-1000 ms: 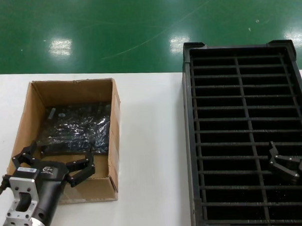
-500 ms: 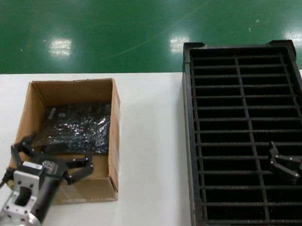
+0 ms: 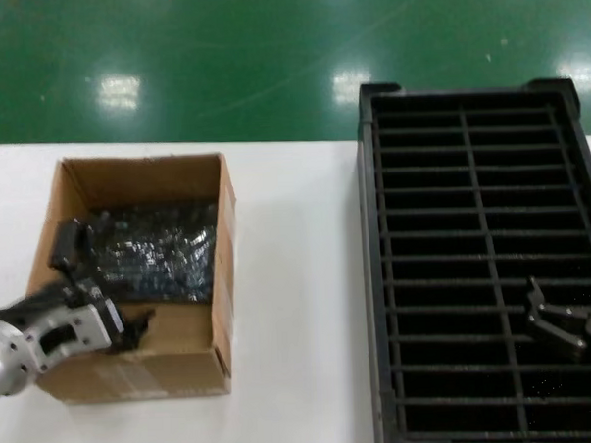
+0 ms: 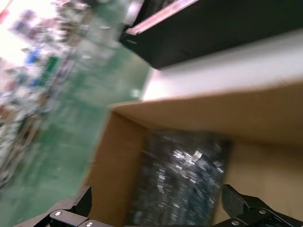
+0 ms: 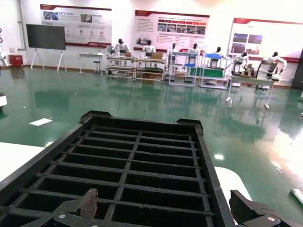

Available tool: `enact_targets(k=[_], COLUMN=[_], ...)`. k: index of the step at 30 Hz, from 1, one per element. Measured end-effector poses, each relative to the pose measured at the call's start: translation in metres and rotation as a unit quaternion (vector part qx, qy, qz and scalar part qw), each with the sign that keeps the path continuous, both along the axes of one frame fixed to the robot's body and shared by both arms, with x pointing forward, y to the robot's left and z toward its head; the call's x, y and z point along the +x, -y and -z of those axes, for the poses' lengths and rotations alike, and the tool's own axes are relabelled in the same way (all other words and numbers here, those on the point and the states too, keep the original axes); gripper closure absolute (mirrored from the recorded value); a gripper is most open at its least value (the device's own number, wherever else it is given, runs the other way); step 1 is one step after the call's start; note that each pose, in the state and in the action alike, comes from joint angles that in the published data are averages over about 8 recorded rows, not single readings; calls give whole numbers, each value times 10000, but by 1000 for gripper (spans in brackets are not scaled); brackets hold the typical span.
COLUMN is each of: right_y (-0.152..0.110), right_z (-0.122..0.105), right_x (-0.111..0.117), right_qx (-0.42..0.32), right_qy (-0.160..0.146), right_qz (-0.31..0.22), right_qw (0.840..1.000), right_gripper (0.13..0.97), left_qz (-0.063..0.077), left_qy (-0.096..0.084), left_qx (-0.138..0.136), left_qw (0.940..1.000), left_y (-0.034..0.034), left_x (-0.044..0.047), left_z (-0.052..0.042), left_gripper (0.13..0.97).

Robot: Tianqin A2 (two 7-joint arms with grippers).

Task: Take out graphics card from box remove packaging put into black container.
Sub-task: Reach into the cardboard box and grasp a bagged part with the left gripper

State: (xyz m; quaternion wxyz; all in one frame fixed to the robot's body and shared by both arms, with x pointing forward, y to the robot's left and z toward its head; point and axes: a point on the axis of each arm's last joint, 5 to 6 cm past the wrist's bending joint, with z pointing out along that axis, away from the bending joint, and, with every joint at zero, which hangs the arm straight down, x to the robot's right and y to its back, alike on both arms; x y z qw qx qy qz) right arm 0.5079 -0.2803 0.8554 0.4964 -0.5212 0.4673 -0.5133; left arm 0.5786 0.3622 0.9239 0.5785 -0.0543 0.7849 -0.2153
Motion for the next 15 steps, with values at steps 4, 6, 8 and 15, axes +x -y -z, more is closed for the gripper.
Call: enact_targets(k=[4,6,8,15], right_y=[0,0,0,0], right_z=[0,0,0,0], right_x=[0,0,0,0], right_qx=[0,0,0,0], right_qy=[0,0,0,0], right_qz=[0,0,0,0], right_qw=[10000,10000,10000,10000], right_gripper=[130,130,130,130], left_qz=[134,169,183,149], left_qy=[-254,-293,-278,-136], left_qx=[655,875,1042,1426], left_qw=[9974,9956,9940,9896], left_y=[-44,-34,-14,48], left_x=[218,320,413,662], left_z=[5,15,25,89], left_gripper=[132,132,132,162])
